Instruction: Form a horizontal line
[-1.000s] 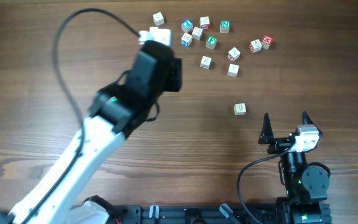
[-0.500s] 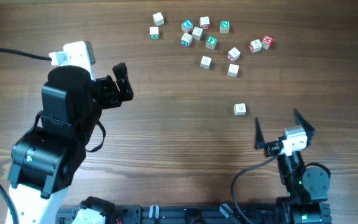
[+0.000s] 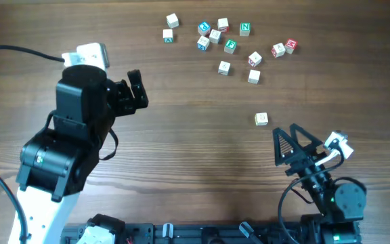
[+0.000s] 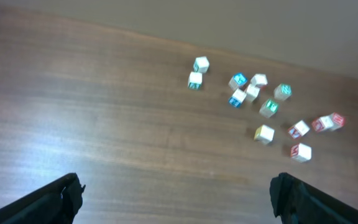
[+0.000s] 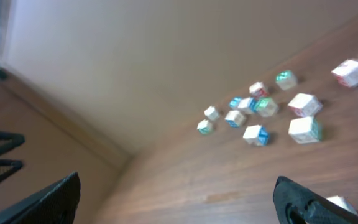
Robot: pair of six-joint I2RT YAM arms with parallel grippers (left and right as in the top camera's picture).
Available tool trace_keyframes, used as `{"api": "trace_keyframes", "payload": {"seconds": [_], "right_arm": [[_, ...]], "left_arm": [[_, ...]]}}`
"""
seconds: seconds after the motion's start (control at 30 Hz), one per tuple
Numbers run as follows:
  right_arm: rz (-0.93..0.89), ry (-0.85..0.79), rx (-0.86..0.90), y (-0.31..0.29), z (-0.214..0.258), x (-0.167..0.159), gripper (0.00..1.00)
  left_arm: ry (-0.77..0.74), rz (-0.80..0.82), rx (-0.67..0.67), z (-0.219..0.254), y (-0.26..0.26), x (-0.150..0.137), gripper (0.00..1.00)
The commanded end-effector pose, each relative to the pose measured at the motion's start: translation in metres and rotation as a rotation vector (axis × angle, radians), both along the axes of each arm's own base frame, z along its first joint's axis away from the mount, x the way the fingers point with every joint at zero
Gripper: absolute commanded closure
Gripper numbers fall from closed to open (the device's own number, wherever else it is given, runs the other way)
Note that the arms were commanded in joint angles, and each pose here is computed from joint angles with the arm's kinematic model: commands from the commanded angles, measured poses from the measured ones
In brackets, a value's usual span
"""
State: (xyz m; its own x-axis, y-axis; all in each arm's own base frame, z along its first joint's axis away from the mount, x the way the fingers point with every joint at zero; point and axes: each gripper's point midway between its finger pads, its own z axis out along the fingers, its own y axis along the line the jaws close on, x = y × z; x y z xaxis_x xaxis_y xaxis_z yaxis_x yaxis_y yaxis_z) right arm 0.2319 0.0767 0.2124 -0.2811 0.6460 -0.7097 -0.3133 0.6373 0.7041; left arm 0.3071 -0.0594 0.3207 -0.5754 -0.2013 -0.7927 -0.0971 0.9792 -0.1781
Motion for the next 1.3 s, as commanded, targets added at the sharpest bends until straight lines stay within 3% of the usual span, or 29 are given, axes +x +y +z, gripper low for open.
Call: {"api": "trace_keyframes", "payload": {"seconds": [0.0,0.23,0.43,0.6,1.0,1.27], "right_arm": [[-0.058,-0.015,-0.146,-0.009,0.029,0.013,0.01],[-0.021,0.251,-0.410,-0.010,0.056,0.086,0.01],[-0.022,0.566,-0.577,-0.026,0.055,0.149,0.00],[0.091,0.553,-0.544,-0.003,0.048,0.192,0.00],[0.256,0.532,-0.859,0.020,-0.112,0.291,0.00],[0.272,0.554,-0.915,0.017,-0.182,0.309,0.05]], "left_arm": [[0.050,0.008,0.024,-0.014,0.002,0.004,0.00],[0.163,0.008,0.060,-0.040,0.003,0.000,0.00],[0.167,0.008,0.062,-0.040,0.004,-0.001,0.00],[0.167,0.008,0.062,-0.040,0.004,-0.001,0.00],[0.159,0.008,0.059,-0.039,0.003,0.000,0.00],[0.158,0.008,0.059,-0.039,0.003,0.000,0.00]]}}
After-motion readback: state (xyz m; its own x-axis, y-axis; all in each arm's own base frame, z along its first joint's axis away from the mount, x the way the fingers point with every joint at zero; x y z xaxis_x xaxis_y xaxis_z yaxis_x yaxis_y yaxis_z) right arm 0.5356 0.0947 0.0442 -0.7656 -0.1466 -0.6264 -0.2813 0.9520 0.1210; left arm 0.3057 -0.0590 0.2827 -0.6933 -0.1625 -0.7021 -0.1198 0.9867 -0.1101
